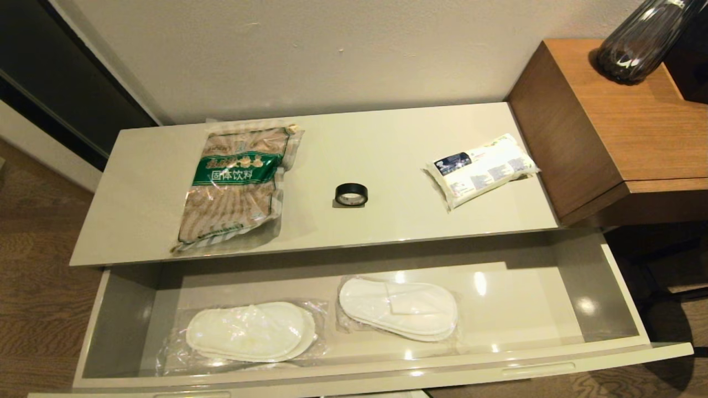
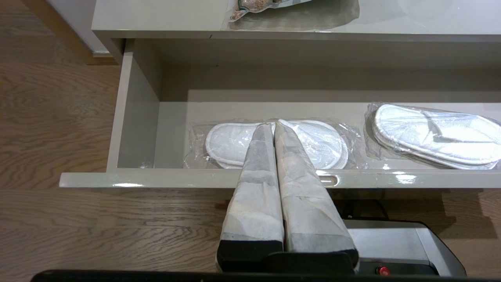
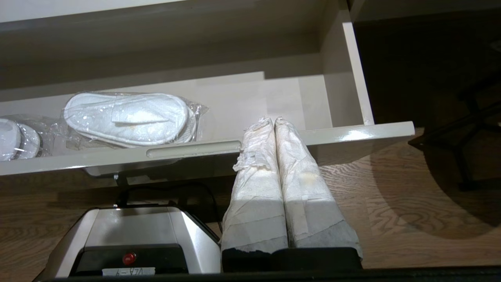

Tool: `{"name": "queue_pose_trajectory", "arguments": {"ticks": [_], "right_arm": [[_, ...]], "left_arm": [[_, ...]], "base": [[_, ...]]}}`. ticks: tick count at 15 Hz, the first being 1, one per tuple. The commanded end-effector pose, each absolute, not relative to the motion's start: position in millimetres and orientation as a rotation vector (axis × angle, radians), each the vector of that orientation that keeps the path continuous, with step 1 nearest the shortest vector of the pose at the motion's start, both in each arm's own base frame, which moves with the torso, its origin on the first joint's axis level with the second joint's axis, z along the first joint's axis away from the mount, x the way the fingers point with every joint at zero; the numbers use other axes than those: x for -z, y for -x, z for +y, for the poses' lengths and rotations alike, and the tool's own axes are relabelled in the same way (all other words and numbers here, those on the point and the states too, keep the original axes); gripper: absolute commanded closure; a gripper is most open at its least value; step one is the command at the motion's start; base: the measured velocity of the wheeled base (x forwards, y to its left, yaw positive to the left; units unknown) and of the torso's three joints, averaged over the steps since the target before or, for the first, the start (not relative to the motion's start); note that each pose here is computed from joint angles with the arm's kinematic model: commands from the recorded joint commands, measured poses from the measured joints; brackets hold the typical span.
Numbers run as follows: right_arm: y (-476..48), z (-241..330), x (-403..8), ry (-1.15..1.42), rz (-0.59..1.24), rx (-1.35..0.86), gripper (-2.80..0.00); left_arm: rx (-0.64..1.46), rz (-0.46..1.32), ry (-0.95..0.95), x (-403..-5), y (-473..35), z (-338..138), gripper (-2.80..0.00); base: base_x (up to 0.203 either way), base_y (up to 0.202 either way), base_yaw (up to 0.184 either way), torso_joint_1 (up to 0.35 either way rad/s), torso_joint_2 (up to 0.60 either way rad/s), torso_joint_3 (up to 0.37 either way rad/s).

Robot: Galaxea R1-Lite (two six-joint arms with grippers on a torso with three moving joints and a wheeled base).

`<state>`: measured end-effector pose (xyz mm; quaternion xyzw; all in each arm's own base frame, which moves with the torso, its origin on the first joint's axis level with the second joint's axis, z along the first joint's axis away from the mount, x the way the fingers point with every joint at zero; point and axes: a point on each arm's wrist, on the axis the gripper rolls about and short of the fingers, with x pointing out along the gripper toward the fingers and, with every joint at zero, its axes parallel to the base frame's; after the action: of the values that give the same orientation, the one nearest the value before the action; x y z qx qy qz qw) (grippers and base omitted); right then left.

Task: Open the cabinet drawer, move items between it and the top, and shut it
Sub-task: Pick up the solid drinks on the table

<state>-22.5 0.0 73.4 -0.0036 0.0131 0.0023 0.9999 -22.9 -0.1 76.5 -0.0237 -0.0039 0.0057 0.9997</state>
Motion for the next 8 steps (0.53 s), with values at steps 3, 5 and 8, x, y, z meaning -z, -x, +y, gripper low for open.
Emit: {"name": "queue_pose_trajectory", "arguments": {"ticks": [3, 5, 8], "right_arm": [[22.4, 0.0, -73.0, 0.008, 0.028, -0.005, 0.0], [22.4, 0.0, -73.0, 0.008, 0.028, -0.005, 0.0], [22.4, 0.0, -73.0, 0.008, 0.028, -0.005, 0.0]], "left_arm": [[-0.012, -0.008, 0.048, -76.5, 22.9, -0.1, 0.0], [-0.012, -0.008, 0.048, -76.5, 22.9, -0.1, 0.0], [-0.012, -0.006, 0.043, -76.6, 23.0, -0.1, 0.0]], "base": [[0.0, 0.0, 0.0, 0.0, 0.0, 0.0], [0.0, 0.0, 0.0, 0.0, 0.0, 0.0], [0.0, 0.0, 0.0, 0.0, 0.0, 0.0]]}}
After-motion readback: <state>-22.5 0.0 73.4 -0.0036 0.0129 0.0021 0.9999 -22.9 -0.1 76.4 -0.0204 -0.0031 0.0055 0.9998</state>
